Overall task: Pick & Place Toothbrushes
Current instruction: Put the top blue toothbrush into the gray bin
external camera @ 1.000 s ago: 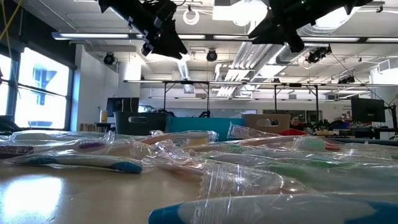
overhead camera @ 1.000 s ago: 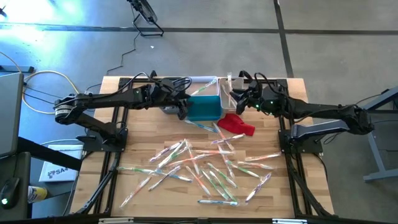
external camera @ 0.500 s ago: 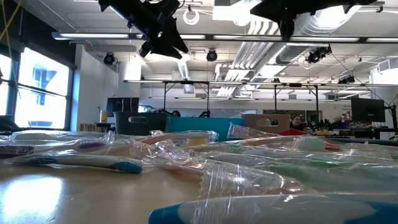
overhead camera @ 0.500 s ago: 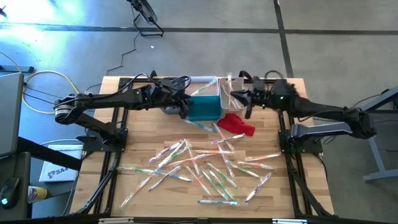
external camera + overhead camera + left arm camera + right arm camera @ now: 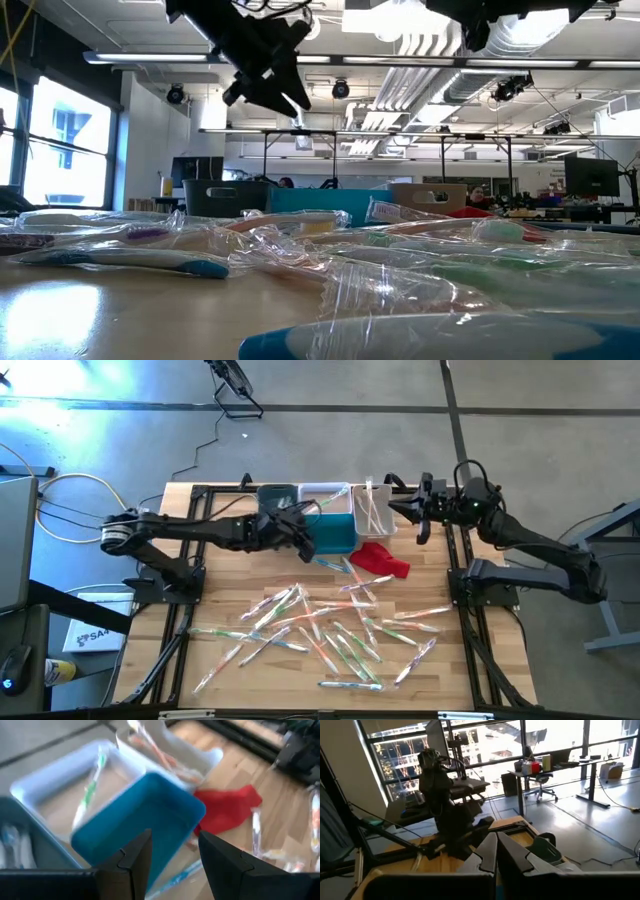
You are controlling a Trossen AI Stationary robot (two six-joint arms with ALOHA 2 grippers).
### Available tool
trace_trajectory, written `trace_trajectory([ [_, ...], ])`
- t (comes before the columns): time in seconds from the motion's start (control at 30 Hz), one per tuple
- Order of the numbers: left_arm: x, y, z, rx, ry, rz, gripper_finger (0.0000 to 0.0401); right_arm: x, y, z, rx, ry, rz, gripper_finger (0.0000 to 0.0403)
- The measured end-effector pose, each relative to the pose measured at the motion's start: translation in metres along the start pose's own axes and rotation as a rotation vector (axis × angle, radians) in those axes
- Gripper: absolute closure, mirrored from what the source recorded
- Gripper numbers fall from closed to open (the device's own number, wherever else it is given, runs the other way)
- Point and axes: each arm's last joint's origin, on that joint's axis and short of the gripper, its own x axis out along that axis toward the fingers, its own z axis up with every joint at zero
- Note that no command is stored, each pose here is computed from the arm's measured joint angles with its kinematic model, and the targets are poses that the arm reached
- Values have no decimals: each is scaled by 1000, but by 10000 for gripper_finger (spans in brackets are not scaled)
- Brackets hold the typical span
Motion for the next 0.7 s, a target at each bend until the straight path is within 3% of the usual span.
trace_trajectory([
  [0.2,21,-2,-13,-68,47,38,242,-13,0,5,-23,-26,-29,399],
  [0.53,50,-23,-32,-218,-69,121,242,-34,-5,1,-24,51,-102,399],
  [0.7,56,-36,-51,-258,-50,133,242,-38,-7,0,-40,64,-132,399],
])
